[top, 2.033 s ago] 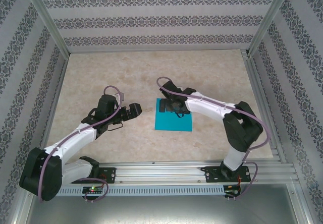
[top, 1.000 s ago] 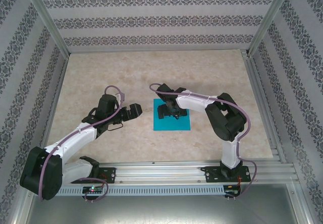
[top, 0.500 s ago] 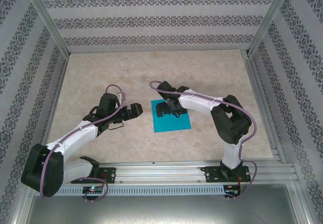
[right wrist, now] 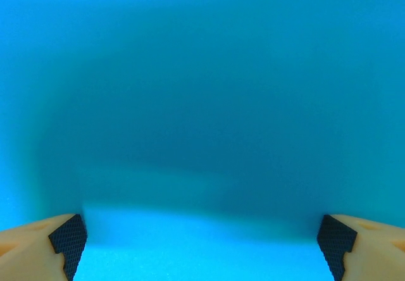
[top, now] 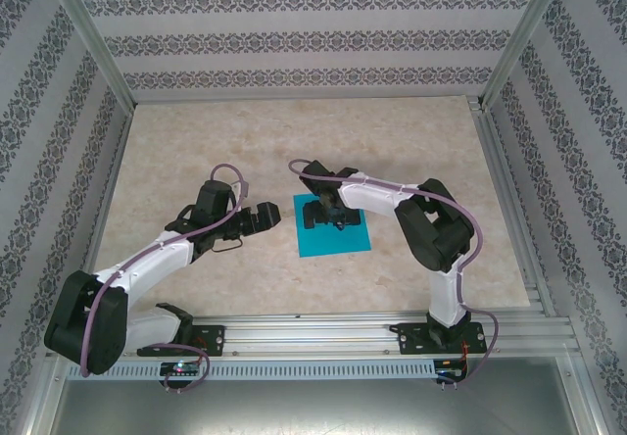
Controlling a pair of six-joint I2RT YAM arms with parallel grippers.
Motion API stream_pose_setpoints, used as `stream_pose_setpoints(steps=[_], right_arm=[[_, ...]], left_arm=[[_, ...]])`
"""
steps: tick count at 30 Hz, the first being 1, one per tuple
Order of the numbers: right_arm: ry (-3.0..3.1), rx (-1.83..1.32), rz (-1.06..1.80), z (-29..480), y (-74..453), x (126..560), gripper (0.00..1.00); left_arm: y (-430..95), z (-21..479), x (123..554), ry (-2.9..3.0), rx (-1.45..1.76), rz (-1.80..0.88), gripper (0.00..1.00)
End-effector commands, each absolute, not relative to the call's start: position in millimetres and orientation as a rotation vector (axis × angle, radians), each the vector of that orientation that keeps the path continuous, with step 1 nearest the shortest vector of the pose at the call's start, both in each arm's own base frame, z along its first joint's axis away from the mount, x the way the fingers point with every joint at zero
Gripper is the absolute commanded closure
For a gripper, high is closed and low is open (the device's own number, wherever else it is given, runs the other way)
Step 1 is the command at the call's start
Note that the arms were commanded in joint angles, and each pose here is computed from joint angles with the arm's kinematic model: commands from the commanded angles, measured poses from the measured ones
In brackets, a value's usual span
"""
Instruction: Fold a paper plane with a square sheet of paper (pick it up from the middle)
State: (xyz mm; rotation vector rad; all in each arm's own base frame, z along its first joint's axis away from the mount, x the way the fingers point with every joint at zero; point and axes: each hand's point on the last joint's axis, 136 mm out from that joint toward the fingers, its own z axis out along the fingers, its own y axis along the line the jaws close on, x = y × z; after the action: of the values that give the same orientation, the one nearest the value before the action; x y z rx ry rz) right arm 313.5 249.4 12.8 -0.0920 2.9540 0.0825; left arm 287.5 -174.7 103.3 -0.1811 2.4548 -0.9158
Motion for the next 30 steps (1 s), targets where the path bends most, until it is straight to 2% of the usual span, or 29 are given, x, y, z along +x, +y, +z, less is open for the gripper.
stream_pose_setpoints(steps=[1,10,22,26,28,30], right_arm=[[3.007,-0.108,0.004,-3.9,239.0,306.8,0.02],[3.082,-0.06,0.053,-37.6,238.2,285.1,0.05],[3.014,-0.04,0.13,-11.3,250.4,302.2,0.13],[2.981,-0.016,0.185,-1.4,255.0,310.1,0.25],[2.969,-0.003,0.212,3.3,256.8,313.4,0.35],[2.957,0.011,0.231,8.4,257.4,315.6,0.39]], left_arm=[[-181.4,115.0,290.7,2.433,-0.132,-0.931,0.0],[-182.6,112.9,290.6,2.437,-0.137,-0.937,0.0],[-183.2,113.2,290.8,2.439,-0.138,-0.934,0.0],[-183.5,113.6,290.5,2.44,-0.133,-0.934,0.0],[-182.8,113.1,290.3,2.443,-0.133,-0.929,0.0],[-182.6,113.7,289.9,2.444,-0.131,-0.927,0.0]])
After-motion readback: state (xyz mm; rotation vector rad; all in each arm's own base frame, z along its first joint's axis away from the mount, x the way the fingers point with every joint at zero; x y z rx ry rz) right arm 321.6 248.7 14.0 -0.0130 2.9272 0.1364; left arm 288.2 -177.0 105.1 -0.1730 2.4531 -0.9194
